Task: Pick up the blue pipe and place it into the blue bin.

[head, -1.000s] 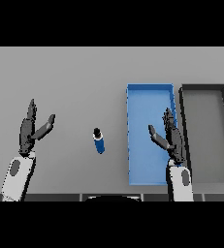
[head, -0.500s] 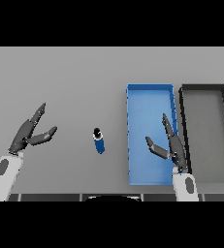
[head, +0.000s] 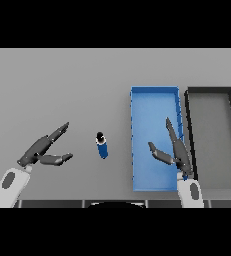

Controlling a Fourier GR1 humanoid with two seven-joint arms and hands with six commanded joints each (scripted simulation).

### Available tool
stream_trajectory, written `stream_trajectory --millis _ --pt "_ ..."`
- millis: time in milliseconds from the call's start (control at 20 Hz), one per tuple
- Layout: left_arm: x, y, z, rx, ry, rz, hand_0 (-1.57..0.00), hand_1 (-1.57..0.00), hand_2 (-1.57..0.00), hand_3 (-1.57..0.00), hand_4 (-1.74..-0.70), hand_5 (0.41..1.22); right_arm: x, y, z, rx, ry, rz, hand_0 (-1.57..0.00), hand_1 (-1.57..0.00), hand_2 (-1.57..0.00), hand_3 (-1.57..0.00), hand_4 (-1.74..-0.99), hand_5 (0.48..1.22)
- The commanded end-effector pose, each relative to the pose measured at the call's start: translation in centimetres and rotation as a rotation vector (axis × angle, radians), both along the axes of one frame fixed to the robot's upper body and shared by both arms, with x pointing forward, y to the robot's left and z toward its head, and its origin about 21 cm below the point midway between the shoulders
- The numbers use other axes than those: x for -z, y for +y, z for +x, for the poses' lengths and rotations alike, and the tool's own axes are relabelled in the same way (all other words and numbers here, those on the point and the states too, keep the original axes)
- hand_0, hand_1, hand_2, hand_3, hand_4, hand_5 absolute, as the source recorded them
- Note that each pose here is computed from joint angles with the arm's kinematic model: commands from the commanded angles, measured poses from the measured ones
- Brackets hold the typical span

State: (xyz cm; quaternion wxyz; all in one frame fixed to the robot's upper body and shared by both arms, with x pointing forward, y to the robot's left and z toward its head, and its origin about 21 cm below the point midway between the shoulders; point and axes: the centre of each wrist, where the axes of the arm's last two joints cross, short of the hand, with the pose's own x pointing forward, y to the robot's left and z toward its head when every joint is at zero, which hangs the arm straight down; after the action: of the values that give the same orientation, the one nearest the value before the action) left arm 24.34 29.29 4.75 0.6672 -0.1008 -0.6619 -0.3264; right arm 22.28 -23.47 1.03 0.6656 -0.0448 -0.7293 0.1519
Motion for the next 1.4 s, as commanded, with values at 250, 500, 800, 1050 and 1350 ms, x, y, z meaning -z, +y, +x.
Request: stream_trajectory --millis 250,500,800,1050,1350 --pt "2.0 -4.5 -1.2 0.097 0.019 0.021 0.00 0.00 0.00 0.00 -1.18 0.469 -0.3 0.6 0.1 0.004 0.009 0.007 0.00 0.00 0.00 0.00 -1.221 0.618" --pt "3.7 -7.6 -0.4 0.104 0.039 0.010 0.00 0.00 0.00 0.00 -1.20 0.467 -0.4 0.6 -0.3 0.012 -0.001 0.007 0.00 0.00 0.00 0.00 -1.231 0.623" --pt "5.7 -10.8 1.2 0.133 0.083 -0.016 0.00 0.00 0.00 0.00 -1.17 0.464 -0.5 0.3 -0.6 0.022 0.003 0.001 0.00 0.00 0.00 0.00 -1.208 0.608" --pt "6.3 -13.0 2.4 0.177 0.074 -0.058 0.00 0.00 0.00 0.00 -1.17 0.495 -0.4 -0.1 -0.3 0.026 0.011 0.007 0.00 0.00 0.00 0.00 -1.204 0.607" --pt "6.8 -15.1 2.5 0.147 0.074 -0.138 -0.10 -0.26 -0.36 -0.22 -1.32 0.651 -0.5 -0.1 -0.9 0.027 0.013 0.018 0.00 0.00 0.00 0.00 -1.198 0.605"
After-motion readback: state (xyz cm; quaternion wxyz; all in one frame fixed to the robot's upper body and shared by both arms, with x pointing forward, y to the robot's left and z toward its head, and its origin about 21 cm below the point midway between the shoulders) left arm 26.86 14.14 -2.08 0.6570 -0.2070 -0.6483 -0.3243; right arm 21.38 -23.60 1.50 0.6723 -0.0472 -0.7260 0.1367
